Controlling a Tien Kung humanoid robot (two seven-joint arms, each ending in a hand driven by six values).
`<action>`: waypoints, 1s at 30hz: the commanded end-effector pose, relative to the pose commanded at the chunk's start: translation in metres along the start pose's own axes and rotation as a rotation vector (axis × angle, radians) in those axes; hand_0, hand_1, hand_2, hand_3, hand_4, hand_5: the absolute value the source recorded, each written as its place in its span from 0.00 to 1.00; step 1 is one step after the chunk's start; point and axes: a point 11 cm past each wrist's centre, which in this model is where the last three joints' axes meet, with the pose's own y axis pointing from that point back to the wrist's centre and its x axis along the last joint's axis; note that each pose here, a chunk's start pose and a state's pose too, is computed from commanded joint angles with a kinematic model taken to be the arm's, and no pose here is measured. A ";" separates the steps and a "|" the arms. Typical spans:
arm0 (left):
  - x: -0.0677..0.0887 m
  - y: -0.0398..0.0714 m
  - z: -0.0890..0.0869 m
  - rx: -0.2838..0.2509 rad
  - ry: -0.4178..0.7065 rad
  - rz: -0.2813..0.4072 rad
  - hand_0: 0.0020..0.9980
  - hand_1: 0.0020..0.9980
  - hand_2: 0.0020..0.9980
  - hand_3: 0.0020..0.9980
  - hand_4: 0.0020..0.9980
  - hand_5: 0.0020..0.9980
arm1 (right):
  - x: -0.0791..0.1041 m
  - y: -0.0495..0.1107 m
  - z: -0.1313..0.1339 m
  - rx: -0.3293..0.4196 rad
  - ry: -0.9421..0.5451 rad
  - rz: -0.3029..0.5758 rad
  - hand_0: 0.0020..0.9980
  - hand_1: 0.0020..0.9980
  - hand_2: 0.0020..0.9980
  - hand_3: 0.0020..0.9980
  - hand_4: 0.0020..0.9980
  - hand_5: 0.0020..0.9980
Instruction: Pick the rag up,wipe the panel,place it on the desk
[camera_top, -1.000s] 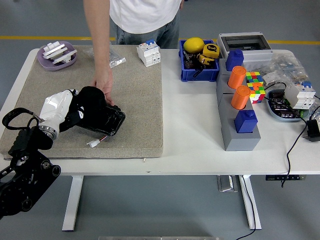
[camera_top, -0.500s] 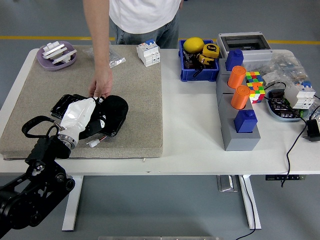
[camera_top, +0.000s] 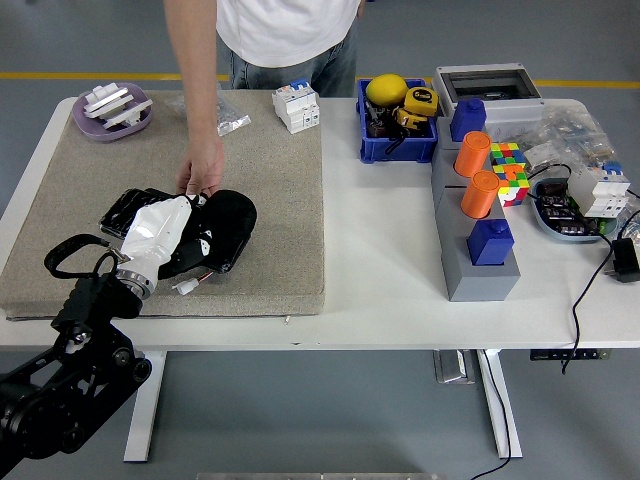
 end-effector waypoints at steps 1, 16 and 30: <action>0.002 -0.001 -0.002 0.004 -0.003 0.005 0.24 0.46 0.59 0.48 0.00 0.00 | 0.000 0.000 0.000 0.000 -0.001 0.000 0.79 0.67 0.70 0.59 1.00 0.52; 0.040 -0.024 -0.057 0.136 -0.072 0.069 0.25 0.46 0.59 0.49 0.00 0.00 | -0.001 0.000 -0.001 0.000 -0.006 -0.002 0.79 0.67 0.70 0.59 1.00 0.52; 0.058 -0.033 -0.096 0.243 -0.084 0.114 0.26 0.46 0.59 0.49 0.00 0.00 | -0.001 0.000 -0.002 -0.001 -0.006 0.000 0.79 0.67 0.70 0.59 1.00 0.53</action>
